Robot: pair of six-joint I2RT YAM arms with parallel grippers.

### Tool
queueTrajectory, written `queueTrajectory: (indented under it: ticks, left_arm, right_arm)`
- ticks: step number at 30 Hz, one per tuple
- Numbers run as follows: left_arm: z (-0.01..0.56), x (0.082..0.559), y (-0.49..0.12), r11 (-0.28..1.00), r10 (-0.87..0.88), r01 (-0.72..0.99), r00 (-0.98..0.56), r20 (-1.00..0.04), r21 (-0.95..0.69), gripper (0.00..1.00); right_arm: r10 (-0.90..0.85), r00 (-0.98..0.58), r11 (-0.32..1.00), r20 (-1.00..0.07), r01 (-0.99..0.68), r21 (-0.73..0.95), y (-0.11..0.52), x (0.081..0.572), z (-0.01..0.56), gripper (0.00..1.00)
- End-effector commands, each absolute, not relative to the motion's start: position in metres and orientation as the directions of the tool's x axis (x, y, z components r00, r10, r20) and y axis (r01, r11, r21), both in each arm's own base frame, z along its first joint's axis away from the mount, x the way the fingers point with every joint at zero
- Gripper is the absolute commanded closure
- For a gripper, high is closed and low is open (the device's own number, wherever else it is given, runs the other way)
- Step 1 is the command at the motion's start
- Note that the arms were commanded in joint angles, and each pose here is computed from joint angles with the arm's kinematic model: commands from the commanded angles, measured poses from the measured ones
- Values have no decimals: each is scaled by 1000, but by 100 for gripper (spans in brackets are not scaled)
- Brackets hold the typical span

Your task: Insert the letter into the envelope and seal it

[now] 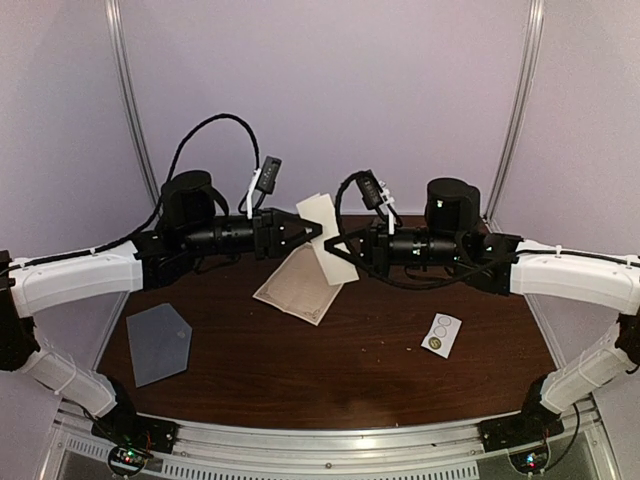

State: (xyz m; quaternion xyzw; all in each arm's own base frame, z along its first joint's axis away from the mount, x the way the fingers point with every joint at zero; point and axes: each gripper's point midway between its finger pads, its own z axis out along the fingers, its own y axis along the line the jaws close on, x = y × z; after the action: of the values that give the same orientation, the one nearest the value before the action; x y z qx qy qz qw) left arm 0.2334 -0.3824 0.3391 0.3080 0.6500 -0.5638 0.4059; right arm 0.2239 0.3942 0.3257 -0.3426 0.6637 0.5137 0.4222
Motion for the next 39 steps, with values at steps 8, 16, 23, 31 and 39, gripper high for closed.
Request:
queueTrajectory:
  ticks: [8,16,23,31,39]
  left_arm:
    - [365,228,-382,135,-106,892,-419,-902,-430,100]
    - [368,218,-374,134,-82,913,-376,-923,-384,100]
    - [375,189,-374,-9,-20,947,-321,-947,-320,100]
    - [376,181,-374,-52,2,951,-305,-952,-305,100]
    - [375,182,-376,-58,8,951,-302,-953,-302,97]
  right_arm:
    - [-12,-394,270,-919,-887,376,395,229,334,97]
    - [-10,-374,353,-927,-869,347,375,233,334,39]
    - [-31,-367,324,-930,-883,338,373,226,334,1]
    - [-116,-380,118,-918,-923,367,398,197,330,8]
    - [-61,-357,52,-932,-934,354,400,188,349,100]
